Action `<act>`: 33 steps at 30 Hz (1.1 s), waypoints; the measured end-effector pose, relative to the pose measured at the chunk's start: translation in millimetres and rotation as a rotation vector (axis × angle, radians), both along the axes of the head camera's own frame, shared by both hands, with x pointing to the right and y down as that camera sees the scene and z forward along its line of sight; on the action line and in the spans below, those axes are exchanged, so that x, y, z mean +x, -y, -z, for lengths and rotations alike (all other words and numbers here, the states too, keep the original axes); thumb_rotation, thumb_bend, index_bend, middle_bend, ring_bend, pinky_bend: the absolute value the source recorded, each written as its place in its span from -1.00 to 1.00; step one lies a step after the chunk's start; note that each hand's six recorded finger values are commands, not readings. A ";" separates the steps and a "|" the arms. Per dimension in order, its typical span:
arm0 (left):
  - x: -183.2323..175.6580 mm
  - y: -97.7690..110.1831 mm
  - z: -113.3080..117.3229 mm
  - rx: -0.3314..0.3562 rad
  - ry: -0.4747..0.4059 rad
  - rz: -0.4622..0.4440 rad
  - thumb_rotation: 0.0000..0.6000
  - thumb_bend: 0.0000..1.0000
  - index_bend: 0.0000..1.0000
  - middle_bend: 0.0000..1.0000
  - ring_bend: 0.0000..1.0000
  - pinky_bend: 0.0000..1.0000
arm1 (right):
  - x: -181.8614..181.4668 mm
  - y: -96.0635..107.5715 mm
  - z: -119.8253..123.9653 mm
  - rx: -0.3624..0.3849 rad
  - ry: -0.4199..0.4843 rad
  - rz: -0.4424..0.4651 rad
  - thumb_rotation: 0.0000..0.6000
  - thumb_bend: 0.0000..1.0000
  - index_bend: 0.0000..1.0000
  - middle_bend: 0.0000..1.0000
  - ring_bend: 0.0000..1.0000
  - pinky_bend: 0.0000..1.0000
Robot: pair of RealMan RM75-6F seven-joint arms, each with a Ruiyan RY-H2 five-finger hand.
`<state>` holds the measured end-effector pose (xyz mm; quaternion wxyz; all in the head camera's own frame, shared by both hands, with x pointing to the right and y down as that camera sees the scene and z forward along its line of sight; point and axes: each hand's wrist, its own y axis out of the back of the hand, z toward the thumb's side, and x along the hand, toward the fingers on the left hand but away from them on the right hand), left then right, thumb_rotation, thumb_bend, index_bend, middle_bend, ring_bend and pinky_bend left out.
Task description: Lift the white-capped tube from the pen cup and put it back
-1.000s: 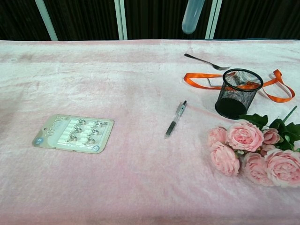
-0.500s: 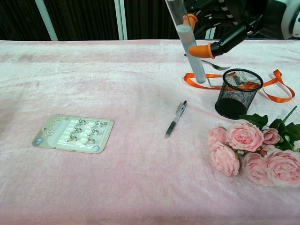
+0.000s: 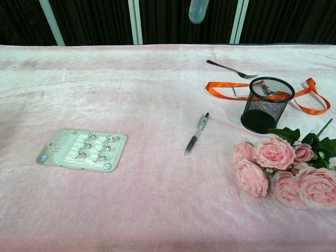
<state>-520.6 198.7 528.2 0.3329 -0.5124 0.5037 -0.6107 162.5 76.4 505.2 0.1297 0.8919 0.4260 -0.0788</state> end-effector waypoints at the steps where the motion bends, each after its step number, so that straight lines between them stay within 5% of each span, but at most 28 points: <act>1: 0.0 -0.1 0.1 0.001 0.000 0.000 1.00 -0.33 -0.68 -0.82 -1.00 -0.96 | 1.6 2.0 5.0 -0.026 0.066 -0.018 1.00 -0.22 0.32 -0.89 -0.78 -0.67; 6: 1.5 -0.9 -0.5 -0.003 -0.003 -0.003 1.00 -0.33 -0.68 -0.82 -1.00 -0.96 | 5.7 4.5 18.9 -0.171 0.346 -0.043 1.00 -0.22 0.32 -0.89 -0.79 -0.67; 9: 1.2 -0.7 -0.3 -0.003 -0.002 -0.001 1.00 -0.33 -0.68 -0.82 -1.00 -0.96 | 6.5 2.9 14.7 -0.245 0.405 -0.043 1.00 -0.22 0.32 -0.89 -0.79 -0.67; 13: 0.0 -0.3 -0.1 -0.001 0.000 0.002 1.00 -0.33 -0.68 -0.82 -1.00 -0.96 | 7.2 0.4 5.7 -0.264 0.379 -0.028 1.00 -0.22 0.32 -0.89 -0.79 -0.67; 19: -0.7 0.2 -0.6 -0.003 0.000 0.004 1.00 -0.33 -0.68 -0.82 -1.00 -0.96 | 8.7 -4.3 -13.8 -0.114 0.125 0.041 1.00 -0.22 0.33 -0.89 -0.83 -0.67; 27: -1.3 0.3 0.0 -0.001 0.001 0.006 1.00 -0.33 -0.68 -0.82 -1.00 -0.96 | 11.1 -12.9 -49.0 0.269 -0.474 0.231 1.00 -0.22 0.32 -0.89 -0.83 -0.67; 33: -2.0 0.5 1.2 0.002 0.000 0.009 1.00 -0.33 -0.67 -0.82 -1.00 -0.96 | 13.4 -10.7 -65.0 0.387 -0.717 0.290 1.00 -0.22 0.32 -0.89 -0.83 -0.67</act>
